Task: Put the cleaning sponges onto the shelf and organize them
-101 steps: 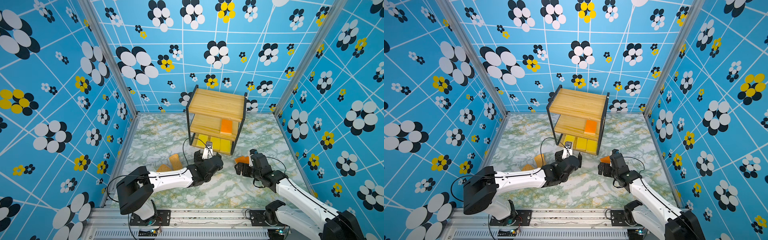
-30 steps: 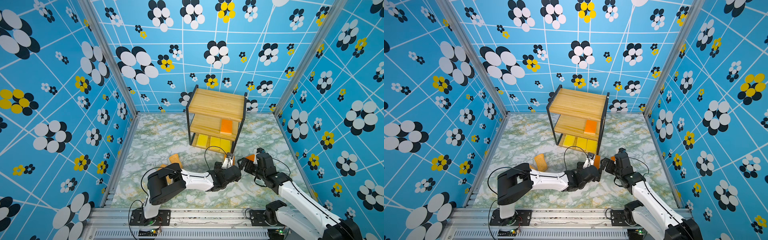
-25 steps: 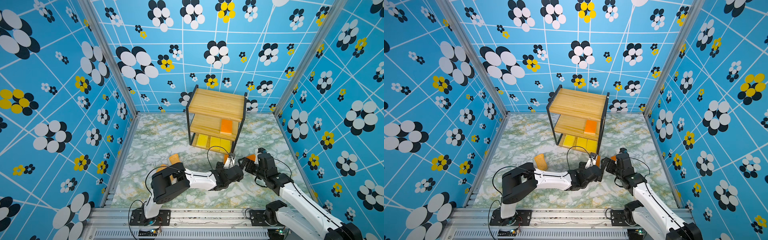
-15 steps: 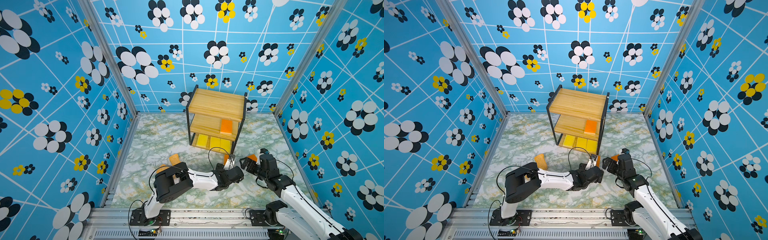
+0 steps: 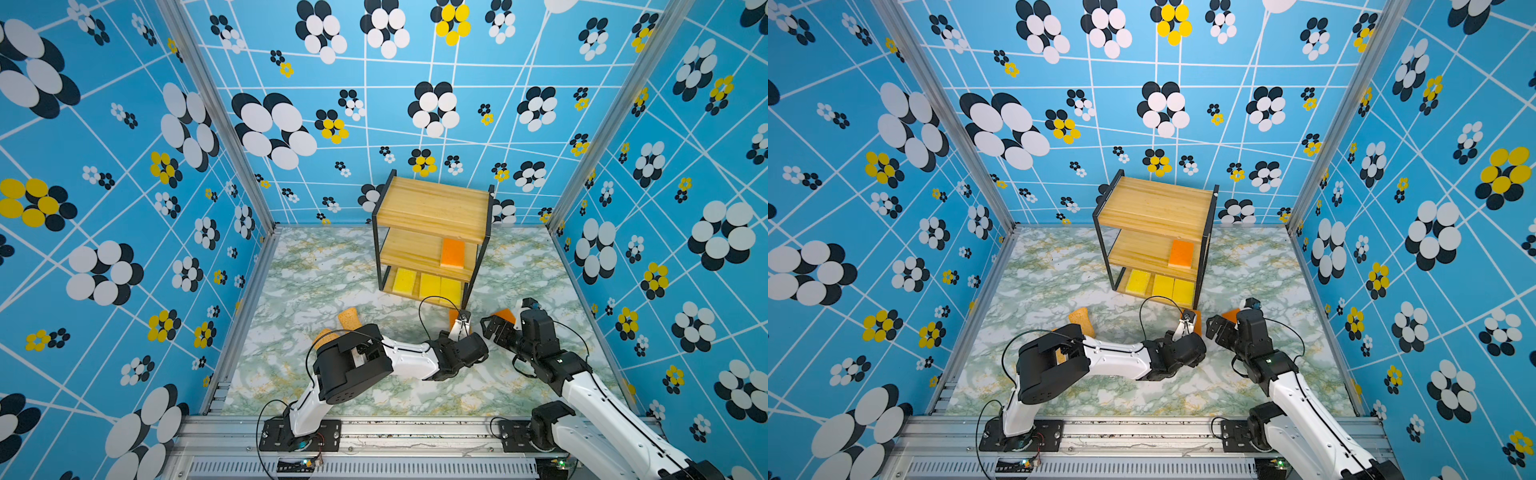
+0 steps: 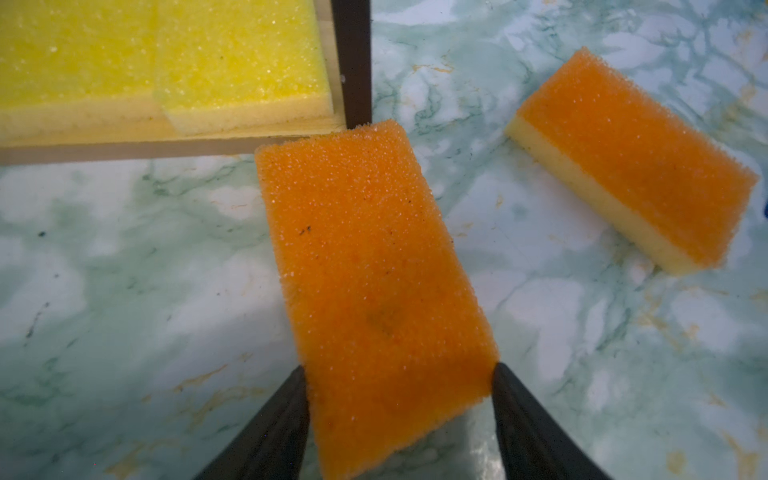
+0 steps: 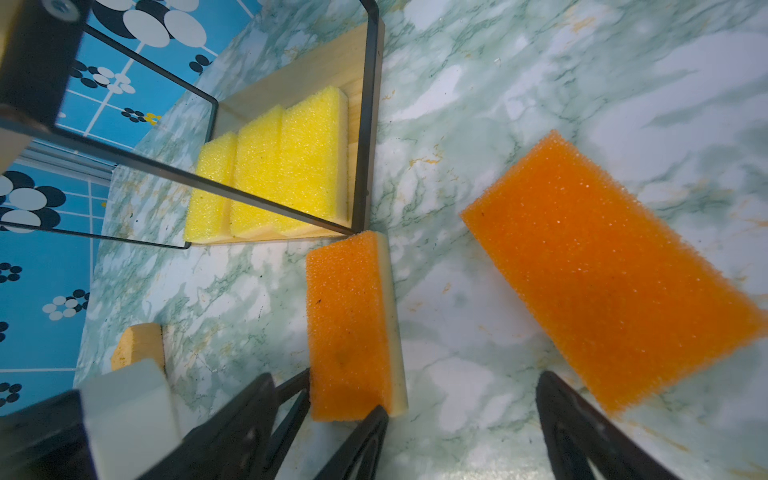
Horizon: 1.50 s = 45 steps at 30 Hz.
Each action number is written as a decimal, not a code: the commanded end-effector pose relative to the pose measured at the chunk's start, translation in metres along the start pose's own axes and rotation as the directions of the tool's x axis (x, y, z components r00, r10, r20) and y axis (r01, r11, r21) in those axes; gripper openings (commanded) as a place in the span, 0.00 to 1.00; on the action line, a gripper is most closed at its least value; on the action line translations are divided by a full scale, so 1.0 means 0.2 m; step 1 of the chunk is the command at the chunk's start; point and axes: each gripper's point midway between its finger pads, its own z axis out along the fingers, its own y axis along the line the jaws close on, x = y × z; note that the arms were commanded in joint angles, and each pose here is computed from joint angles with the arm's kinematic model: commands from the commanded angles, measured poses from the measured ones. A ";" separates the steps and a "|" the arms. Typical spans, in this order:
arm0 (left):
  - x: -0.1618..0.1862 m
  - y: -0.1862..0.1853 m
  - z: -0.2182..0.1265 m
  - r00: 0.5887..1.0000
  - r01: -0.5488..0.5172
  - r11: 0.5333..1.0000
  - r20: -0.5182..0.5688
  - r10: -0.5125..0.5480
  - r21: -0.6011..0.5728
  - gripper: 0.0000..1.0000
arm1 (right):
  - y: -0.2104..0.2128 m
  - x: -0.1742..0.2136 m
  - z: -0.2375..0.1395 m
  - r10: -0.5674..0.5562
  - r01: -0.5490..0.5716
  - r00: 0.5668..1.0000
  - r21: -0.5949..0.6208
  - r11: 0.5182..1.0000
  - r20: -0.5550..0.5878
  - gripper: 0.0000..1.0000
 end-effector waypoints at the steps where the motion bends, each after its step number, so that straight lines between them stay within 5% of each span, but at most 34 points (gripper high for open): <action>1: 0.03 0.03 0.03 1.000 0.013 1.000 -0.020 -0.013 -0.013 0.60 | -0.04 0.00 0.00 0.005 -0.005 1.000 0.025 1.000 0.006 0.99; 10: 0.01 0.05 -0.01 1.000 -0.004 1.000 -0.016 0.004 -0.021 0.45 | -0.03 -0.01 -0.01 0.003 -0.003 1.000 0.025 1.000 0.013 0.99; 19: 0.00 0.09 -0.05 1.000 -0.019 0.999 -0.016 0.018 -0.041 0.44 | -0.04 0.00 0.00 0.001 -0.001 1.000 0.029 1.000 0.008 0.99; 24: -0.01 0.09 -0.06 1.000 -0.016 0.998 -0.013 0.015 -0.059 0.89 | 0.00 0.03 0.02 -0.011 0.010 1.000 -0.022 1.000 -0.025 0.99; 28: -0.01 0.10 -0.08 1.000 -0.007 0.998 -0.005 0.007 -0.056 0.93 | 0.12 0.09 0.07 -0.031 0.015 0.994 -0.155 0.988 -0.103 0.99; 31: -0.02 0.10 -0.10 1.000 0.001 0.999 0.006 -0.001 -0.046 0.99 | 0.11 0.11 0.09 -0.012 -0.007 0.991 -0.146 0.989 -0.130 0.99; 45: -0.02 0.26 -0.23 0.996 0.068 0.992 0.060 -0.062 -0.107 0.99 | 0.22 0.24 0.16 0.040 -0.117 0.963 -0.281 0.953 -0.266 0.99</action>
